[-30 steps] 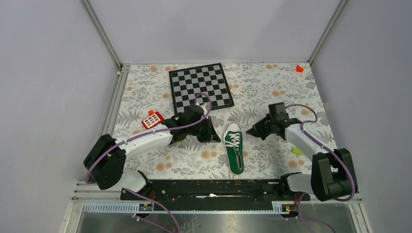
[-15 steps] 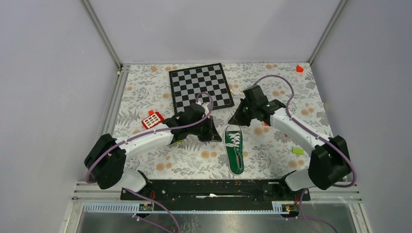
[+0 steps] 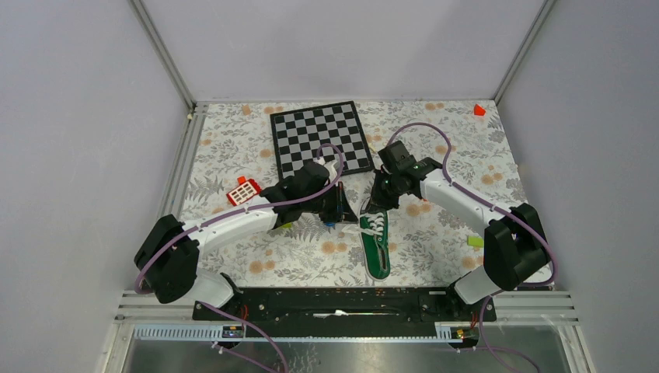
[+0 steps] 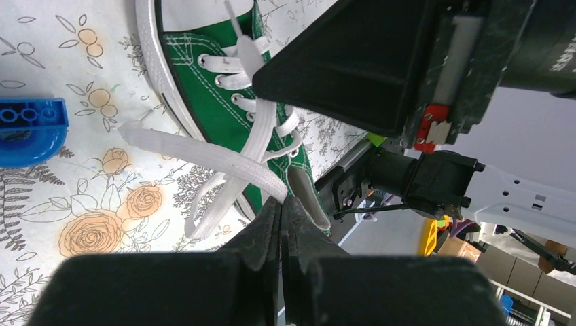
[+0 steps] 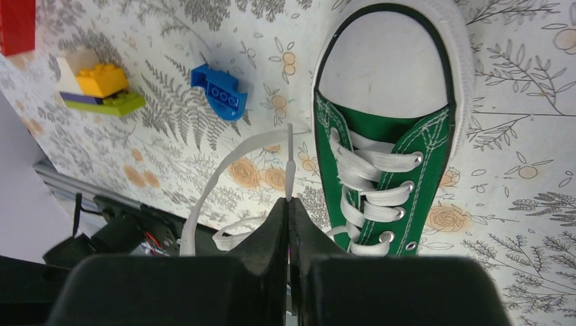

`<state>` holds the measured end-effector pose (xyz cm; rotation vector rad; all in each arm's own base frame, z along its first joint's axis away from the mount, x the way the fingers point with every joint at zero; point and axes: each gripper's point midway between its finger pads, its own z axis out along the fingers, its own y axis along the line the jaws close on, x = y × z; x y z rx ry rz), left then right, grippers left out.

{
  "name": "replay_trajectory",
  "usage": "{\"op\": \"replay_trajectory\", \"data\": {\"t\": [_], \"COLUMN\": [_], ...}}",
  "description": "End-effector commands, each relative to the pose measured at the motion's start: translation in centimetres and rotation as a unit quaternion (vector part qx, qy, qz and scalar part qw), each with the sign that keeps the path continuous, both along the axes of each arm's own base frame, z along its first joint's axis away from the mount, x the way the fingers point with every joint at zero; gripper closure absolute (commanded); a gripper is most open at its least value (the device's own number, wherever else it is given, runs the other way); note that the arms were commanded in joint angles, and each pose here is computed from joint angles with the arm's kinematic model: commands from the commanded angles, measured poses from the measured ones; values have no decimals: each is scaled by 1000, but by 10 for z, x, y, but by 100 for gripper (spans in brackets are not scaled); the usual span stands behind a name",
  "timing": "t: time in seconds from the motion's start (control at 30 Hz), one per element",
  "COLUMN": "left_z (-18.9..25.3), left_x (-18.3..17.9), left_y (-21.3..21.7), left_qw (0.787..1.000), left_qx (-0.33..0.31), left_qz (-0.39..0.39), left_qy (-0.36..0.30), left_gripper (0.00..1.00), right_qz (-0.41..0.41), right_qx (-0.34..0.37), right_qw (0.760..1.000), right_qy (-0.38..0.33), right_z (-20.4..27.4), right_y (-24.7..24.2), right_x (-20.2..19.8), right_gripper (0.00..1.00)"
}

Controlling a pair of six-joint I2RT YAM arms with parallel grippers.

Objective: Tie the shoes
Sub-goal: Cross the shoelace with the shoelace.

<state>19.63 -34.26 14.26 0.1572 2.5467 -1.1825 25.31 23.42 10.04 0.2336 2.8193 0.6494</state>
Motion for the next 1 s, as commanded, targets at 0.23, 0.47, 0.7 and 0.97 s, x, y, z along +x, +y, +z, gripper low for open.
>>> {"op": "replay_trajectory", "data": {"t": [0.23,0.47,0.7,0.97], "left_z": [32,29,23,14], "left_x": [4,5,6,15], "left_y": [-16,-22,-22,-17], "left_qw": [998,998,998,998], "left_qx": [-33,-29,-23,14], "left_qz": [-21,-30,-34,-30], "left_qy": [-41,-41,-45,-59], "left_gripper": [100,100,100,100], "right_qz": [125,144,110,43], "right_qx": [31,26,-15,-18], "right_qw": [991,989,994,992], "right_qy": [23,19,-23,-116], "right_z": [2,6,20,53], "right_y": [25,16,-13,-45], "right_x": [-37,-48,-42,-43], "right_gripper": [100,60,44,48]}}
